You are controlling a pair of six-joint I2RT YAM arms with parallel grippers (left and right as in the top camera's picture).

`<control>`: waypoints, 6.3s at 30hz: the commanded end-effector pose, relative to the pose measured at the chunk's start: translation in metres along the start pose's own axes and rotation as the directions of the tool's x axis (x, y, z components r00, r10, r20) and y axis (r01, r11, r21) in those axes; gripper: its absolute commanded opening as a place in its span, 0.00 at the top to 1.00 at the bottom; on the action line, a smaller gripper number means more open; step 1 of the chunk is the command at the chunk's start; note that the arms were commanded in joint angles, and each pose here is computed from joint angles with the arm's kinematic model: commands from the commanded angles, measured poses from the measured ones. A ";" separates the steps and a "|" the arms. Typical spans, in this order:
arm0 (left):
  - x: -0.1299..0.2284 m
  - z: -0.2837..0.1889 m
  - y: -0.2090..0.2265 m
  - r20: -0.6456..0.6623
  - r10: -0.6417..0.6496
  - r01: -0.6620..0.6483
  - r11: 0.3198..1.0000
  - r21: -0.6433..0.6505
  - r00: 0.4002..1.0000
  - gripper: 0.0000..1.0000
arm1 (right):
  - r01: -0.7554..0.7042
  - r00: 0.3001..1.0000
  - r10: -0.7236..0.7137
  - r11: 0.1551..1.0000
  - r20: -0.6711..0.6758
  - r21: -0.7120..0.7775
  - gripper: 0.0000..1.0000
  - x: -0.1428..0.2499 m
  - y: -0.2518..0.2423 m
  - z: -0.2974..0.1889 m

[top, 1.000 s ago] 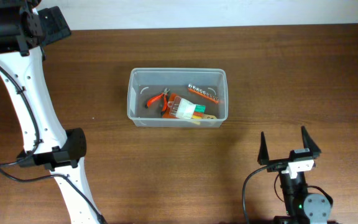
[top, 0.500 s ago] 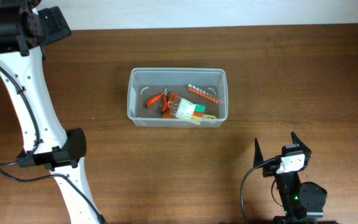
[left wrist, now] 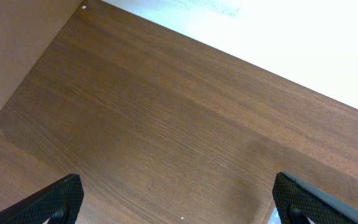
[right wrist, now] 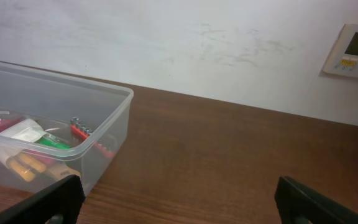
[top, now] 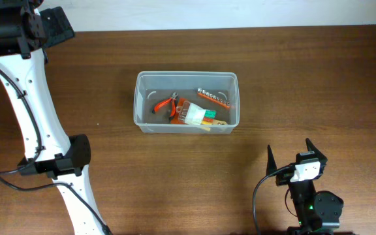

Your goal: Pack container

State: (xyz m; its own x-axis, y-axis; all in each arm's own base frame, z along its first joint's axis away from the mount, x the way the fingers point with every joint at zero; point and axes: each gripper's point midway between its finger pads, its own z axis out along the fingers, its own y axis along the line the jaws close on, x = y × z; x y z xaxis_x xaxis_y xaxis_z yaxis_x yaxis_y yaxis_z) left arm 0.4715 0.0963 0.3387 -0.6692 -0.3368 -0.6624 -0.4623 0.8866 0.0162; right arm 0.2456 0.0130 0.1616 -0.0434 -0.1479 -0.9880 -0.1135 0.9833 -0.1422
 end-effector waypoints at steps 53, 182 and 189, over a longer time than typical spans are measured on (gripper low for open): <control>0.026 -0.186 -0.057 0.232 0.118 -0.174 0.955 0.241 0.965 0.01 | -0.012 1.000 0.012 1.000 0.000 -0.015 0.02 0.001 0.003 0.000; 0.303 -0.024 0.019 0.726 0.101 -0.392 0.887 0.244 0.681 0.01 | -0.012 1.000 0.012 1.000 0.000 -0.015 0.01 0.001 0.003 0.000; 0.303 -0.024 0.019 0.726 0.101 -0.392 0.887 0.244 0.681 0.01 | -0.012 1.000 0.012 1.000 0.000 -0.015 0.01 0.001 0.003 0.000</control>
State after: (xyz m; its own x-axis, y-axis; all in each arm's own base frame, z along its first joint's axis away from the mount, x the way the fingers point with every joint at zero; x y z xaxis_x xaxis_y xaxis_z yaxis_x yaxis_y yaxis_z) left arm 0.2463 0.0063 0.1570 -0.0814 0.0707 -0.9942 -0.0247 0.9970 0.0730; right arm 0.2456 0.0131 0.1616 -0.0435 -0.1472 -0.9882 -0.1139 0.9834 -0.1415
